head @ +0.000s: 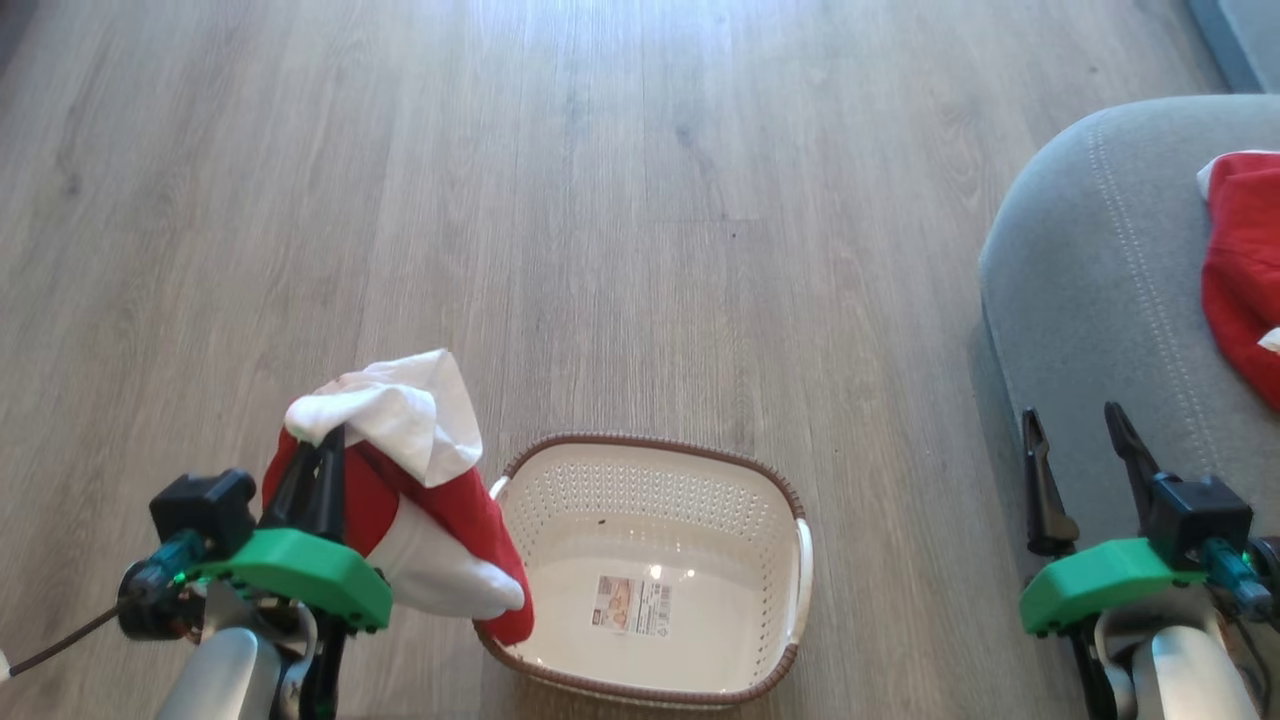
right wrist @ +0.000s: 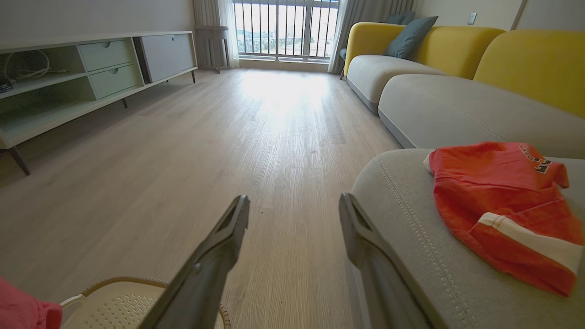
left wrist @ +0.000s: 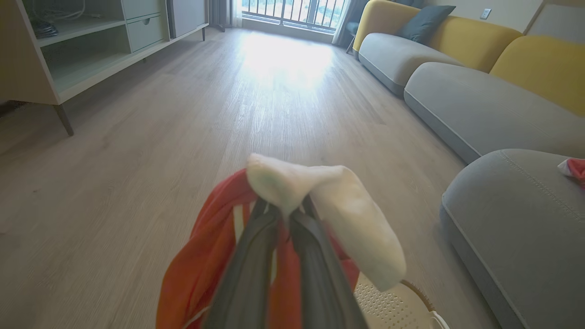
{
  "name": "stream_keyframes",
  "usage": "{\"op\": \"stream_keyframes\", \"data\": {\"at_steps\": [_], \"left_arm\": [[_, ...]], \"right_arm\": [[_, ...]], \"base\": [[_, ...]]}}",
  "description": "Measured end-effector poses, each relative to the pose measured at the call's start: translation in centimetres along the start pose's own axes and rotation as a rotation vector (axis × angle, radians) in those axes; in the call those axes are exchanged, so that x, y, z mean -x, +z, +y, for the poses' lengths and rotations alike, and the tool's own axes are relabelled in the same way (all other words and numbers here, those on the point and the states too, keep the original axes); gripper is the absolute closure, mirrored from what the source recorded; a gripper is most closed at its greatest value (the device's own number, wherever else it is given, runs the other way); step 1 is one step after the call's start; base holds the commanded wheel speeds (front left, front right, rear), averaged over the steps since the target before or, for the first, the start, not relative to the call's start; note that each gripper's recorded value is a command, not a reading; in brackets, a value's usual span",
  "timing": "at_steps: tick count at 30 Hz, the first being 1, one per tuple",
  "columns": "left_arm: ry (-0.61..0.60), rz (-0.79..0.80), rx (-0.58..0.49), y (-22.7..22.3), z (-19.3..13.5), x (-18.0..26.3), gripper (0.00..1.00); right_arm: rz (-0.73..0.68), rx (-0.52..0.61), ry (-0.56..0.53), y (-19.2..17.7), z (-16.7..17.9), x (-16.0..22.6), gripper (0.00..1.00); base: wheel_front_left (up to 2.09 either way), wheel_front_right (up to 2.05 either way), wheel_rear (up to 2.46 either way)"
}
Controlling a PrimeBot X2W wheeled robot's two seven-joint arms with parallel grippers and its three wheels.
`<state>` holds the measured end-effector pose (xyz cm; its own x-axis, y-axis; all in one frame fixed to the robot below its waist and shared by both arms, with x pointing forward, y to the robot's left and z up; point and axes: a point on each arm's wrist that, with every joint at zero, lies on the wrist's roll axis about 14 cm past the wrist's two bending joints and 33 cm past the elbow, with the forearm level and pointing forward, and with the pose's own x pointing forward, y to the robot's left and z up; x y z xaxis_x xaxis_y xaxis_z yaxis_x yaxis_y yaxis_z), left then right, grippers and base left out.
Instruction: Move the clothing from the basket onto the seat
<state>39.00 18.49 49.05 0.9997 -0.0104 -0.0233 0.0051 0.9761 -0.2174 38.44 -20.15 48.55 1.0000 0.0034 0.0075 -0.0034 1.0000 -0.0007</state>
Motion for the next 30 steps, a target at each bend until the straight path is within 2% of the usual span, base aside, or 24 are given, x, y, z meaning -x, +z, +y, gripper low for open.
{"op": "stream_keyframes", "data": {"at_steps": [19, 30], "left_arm": [[-0.067, 0.016, -0.003, -0.4, -2.2, -0.6, 1.0], [-0.109, 0.025, -0.009, -0.4, -3.5, -0.4, 1.0]], "right_arm": [[0.019, -0.001, -0.029, -0.6, -1.0, 1.1, 0.0], [0.016, 0.006, -0.002, -0.4, -0.1, 1.1, 0.0]], "base": [[0.0, 0.0, 0.0], [0.0, 0.0, 0.0]]}}
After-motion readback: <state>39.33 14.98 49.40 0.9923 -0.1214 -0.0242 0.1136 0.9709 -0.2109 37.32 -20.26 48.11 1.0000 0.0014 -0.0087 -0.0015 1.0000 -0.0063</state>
